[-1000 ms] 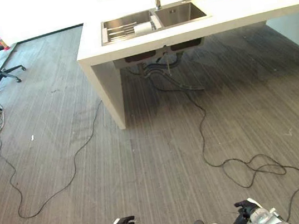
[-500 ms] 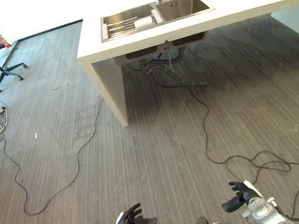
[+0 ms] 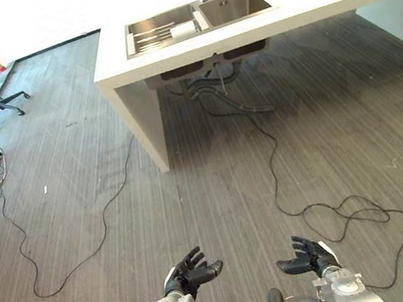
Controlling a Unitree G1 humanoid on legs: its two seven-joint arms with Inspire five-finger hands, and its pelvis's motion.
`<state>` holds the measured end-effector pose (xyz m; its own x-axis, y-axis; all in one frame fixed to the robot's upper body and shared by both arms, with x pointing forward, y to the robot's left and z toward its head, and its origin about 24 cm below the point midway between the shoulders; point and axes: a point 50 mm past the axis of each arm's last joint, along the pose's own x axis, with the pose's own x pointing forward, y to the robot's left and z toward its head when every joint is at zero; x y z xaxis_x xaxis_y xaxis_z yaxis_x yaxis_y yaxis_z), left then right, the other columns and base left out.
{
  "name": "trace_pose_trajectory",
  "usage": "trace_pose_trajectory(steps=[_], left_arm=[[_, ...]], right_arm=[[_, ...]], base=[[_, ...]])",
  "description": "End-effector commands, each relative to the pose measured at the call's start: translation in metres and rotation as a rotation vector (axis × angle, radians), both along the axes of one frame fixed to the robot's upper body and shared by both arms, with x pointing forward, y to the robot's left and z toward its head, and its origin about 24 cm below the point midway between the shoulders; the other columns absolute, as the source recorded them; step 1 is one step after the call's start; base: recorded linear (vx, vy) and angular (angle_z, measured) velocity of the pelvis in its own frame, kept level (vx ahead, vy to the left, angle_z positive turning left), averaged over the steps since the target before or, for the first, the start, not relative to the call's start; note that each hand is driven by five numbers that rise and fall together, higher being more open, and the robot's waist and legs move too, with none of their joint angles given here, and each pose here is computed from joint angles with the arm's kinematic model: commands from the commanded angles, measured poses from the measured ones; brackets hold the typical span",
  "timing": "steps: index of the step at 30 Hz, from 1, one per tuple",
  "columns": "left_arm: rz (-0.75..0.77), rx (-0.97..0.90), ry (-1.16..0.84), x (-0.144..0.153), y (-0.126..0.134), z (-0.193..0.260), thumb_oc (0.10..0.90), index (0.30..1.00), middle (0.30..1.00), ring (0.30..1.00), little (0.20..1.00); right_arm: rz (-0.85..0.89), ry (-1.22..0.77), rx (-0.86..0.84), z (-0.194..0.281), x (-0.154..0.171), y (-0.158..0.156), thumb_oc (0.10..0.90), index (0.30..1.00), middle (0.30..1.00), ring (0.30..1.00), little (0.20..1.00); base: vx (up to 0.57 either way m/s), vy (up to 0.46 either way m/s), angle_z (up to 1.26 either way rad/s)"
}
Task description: Place the dishes in the dishwasher.
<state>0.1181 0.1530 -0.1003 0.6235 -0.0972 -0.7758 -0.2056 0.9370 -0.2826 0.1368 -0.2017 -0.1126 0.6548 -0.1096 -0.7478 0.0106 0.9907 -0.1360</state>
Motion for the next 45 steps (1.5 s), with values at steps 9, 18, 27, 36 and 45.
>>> trace_pose_trajectory(steps=[9, 18, 27, 36, 45], left_arm=[[-0.033, 0.020, -0.071, 0.014, 0.011, 0.014, 0.800, 0.900, 0.900, 0.900, 0.900], [0.104, 0.060, -0.132, 0.022, 0.030, 0.023, 0.800, 0.900, 0.900, 0.900, 0.900], [0.199, 0.125, -0.074, 0.000, 0.054, 0.017, 0.800, 0.900, 0.900, 0.900, 0.900], [0.261, 0.310, 0.354, -0.095, 0.081, -0.040, 0.800, 0.900, 0.900, 0.900, 0.900], [0.323, 0.301, -0.473, 0.153, 0.038, 0.073, 0.800, 0.900, 0.900, 0.900, 0.900]], right_arm=[[0.052, -0.112, 0.058, 0.020, 0.029, 0.005, 0.800, 0.900, 0.900, 0.900, 0.900], [0.062, -0.136, 0.004, 0.023, 0.039, -0.005, 0.800, 0.900, 0.900, 0.900, 0.900], [0.046, -0.100, -0.080, 0.022, 0.024, -0.026, 0.800, 0.900, 0.900, 0.900, 0.900], [0.058, 0.015, -0.102, 0.001, 0.003, -0.028, 0.800, 0.900, 0.900, 0.900, 0.900], [0.314, -0.539, -0.061, 0.092, 0.155, 0.157, 0.800, 0.900, 0.900, 0.900, 0.900]], base=[[0.00, -0.024, 0.00], [-0.02, -0.064, 0.01], [0.17, -0.026, 0.07], [0.44, 0.110, -0.47], [0.34, 0.127, 0.11]])
